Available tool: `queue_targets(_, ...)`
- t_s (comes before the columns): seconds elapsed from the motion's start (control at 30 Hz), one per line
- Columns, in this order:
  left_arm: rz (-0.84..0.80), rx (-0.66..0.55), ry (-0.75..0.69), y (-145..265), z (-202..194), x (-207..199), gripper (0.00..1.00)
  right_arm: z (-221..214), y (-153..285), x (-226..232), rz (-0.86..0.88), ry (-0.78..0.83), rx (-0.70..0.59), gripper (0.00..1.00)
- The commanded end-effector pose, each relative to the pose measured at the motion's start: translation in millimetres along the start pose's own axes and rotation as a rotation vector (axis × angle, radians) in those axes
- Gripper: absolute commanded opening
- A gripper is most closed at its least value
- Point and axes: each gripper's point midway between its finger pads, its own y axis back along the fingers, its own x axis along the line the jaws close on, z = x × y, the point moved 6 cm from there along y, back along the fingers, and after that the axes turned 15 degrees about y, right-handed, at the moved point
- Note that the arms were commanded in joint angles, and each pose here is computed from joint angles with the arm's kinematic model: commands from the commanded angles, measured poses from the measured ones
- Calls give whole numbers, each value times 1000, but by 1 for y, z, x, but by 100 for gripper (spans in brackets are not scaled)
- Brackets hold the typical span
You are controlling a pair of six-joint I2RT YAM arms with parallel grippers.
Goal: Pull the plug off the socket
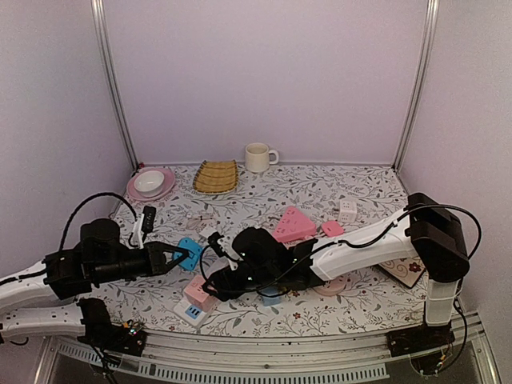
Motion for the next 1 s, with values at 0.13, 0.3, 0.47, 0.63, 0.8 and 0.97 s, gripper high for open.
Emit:
queue_targets(0.13,316,-248,-85,-5,41,8,0,7,9,-5,-63,24,9,64)
queue_targets(0.3,477,-400,-82,-1,65,22,0,17,15,-1,-58,31,-12,64)
queue_targets(0.47,550,-461,-24,-6,78,48,0,26,23,2,-60,37,-34,64)
queue_targets(0.63,628,-462,11,-16,82,77,0,30,31,2,-68,39,-49,64)
queue_targets(0.8,686,-436,43,-19,85,105,0,34,38,3,-69,38,-63,64)
queue_targets(0.97,691,-421,53,-18,85,120,5,37,41,5,-69,40,-75,65)
